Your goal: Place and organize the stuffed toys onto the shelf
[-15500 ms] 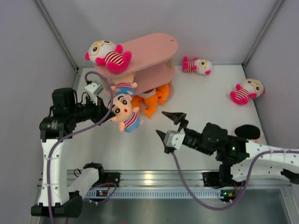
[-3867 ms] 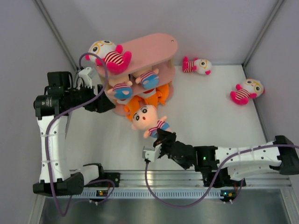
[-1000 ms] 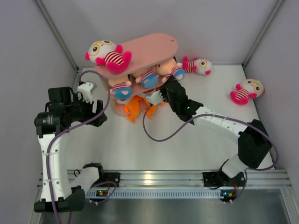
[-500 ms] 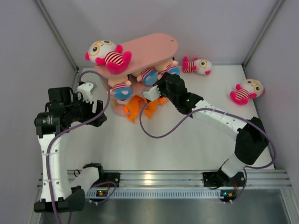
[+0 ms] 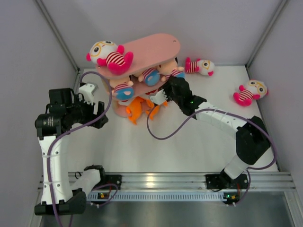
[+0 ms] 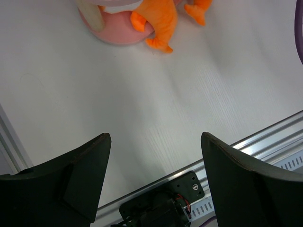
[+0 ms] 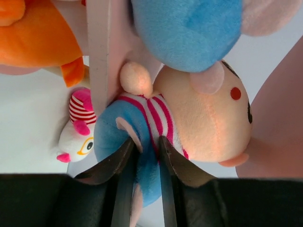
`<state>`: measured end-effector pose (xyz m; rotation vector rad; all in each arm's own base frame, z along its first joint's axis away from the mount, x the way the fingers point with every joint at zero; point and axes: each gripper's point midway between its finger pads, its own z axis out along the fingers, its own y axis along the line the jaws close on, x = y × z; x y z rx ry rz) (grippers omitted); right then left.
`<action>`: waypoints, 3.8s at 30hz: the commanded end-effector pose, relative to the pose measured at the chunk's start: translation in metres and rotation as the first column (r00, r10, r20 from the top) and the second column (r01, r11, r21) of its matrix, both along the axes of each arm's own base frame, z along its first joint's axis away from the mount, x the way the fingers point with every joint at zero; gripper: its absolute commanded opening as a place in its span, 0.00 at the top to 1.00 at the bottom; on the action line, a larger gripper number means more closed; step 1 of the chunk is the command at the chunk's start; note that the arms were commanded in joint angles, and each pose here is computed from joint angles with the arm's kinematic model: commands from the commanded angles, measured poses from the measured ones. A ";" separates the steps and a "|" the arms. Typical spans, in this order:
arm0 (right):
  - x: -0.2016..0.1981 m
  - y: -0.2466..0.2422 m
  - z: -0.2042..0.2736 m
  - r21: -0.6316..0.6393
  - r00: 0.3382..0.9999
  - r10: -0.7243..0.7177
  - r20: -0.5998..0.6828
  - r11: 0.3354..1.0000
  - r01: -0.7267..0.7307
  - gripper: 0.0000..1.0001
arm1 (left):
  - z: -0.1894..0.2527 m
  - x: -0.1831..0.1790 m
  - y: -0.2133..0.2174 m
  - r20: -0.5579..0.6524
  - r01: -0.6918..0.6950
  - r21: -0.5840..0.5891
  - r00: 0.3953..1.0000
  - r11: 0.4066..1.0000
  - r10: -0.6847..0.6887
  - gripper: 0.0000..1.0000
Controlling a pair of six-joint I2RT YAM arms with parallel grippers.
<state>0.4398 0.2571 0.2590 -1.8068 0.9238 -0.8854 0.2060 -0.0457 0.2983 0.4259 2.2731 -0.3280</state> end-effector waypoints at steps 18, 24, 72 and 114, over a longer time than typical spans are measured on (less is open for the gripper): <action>0.003 -0.020 0.052 -0.458 0.979 0.077 0.187 0.889 0.018 1.00 | 0.007 0.001 0.001 0.050 0.008 0.011 0.999 1.000 -0.008 0.17; 0.003 -0.015 0.057 -0.448 0.977 0.090 0.193 0.894 0.006 1.00 | 0.006 0.000 0.002 0.051 0.009 0.019 0.999 1.000 -0.010 0.17; -0.106 -0.078 0.109 0.673 0.969 -0.156 -0.193 0.698 0.246 0.07 | -0.001 -0.005 0.000 0.042 0.016 0.014 0.999 1.000 -0.016 0.17; 0.020 -0.442 -0.197 0.083 0.260 -0.017 -0.965 -0.966 0.245 0.45 | -0.036 -0.003 0.022 -0.069 -0.075 0.100 0.994 0.992 0.082 0.17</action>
